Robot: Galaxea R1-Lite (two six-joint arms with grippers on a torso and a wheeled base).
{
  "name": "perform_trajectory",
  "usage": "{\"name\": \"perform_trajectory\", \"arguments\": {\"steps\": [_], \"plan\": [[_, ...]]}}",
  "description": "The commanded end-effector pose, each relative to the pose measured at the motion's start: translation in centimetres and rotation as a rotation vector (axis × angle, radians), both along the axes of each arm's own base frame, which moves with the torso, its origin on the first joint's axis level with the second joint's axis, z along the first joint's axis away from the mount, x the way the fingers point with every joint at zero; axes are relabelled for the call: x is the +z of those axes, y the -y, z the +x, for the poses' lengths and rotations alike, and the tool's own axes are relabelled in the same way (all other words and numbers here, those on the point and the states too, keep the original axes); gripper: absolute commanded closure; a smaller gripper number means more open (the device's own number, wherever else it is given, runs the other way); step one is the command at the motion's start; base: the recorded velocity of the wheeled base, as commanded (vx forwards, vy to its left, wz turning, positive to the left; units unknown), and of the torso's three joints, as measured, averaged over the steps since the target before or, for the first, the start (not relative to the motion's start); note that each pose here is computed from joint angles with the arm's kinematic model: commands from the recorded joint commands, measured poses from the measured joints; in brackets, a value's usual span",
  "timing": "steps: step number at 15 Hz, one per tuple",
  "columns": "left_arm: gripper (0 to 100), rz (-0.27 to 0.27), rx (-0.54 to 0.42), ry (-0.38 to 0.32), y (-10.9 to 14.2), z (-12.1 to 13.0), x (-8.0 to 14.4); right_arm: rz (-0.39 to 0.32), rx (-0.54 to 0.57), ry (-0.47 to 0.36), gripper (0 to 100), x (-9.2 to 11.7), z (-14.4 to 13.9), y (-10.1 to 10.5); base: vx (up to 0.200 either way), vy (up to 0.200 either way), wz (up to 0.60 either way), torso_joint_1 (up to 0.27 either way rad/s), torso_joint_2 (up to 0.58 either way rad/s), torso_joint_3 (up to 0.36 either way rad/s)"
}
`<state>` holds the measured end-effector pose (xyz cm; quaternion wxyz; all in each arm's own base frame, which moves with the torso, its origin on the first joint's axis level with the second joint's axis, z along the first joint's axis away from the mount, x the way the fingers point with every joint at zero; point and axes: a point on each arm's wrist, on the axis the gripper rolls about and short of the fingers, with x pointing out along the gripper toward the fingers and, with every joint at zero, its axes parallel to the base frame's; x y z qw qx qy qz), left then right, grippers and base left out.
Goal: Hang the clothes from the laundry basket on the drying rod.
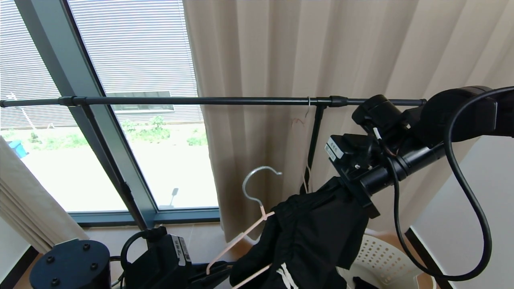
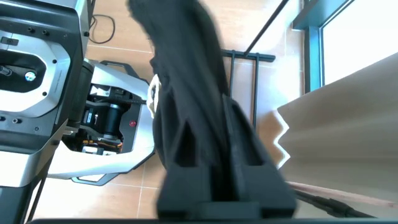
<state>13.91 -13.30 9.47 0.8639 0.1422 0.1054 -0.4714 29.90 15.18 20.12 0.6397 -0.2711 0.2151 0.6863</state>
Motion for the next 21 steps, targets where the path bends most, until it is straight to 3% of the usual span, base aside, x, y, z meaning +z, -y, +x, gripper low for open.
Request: {"name": "perform_trajectory", "arguments": {"steps": [1,5,6,9,13,17,21], "plan": [[100,0.000,0.000,0.001,0.0,0.0,0.0,0.002,0.000,0.001,100,0.1,-0.1,0.0,0.000,0.000,0.00,0.000,0.00,0.000],[100,0.003,0.002,0.000,-0.1,0.0,-0.1,0.006,0.000,0.011,100,0.6,-0.6,0.2,0.000,0.000,0.00,0.000,0.00,0.000],[0,0.000,0.004,0.007,-0.1,0.1,0.0,0.008,0.001,0.015,100,0.8,-1.0,0.4,0.000,0.000,0.00,0.000,0.00,0.000],[0,-0.028,0.041,0.022,-0.7,0.6,0.3,0.016,-0.019,0.043,100,2.1,-2.0,1.1,0.000,0.000,0.00,0.000,0.00,0.000],[0,-0.133,0.025,-0.010,-2.1,1.6,1.2,-0.024,-0.209,0.167,100,5.5,-2.8,2.2,0.000,0.000,0.00,0.000,0.00,0.000],[0,-0.287,0.114,-0.160,-2.3,4.0,1.9,-0.006,-0.322,0.203,100,8.0,-4.8,2.8,0.000,0.000,0.00,0.000,0.00,0.000],[0,-0.293,0.154,-0.249,-1.7,5.6,0.7,-0.007,-0.398,0.204,100,8.7,-5.9,3.4,0.000,0.000,0.00,0.000,0.00,0.000]]}}
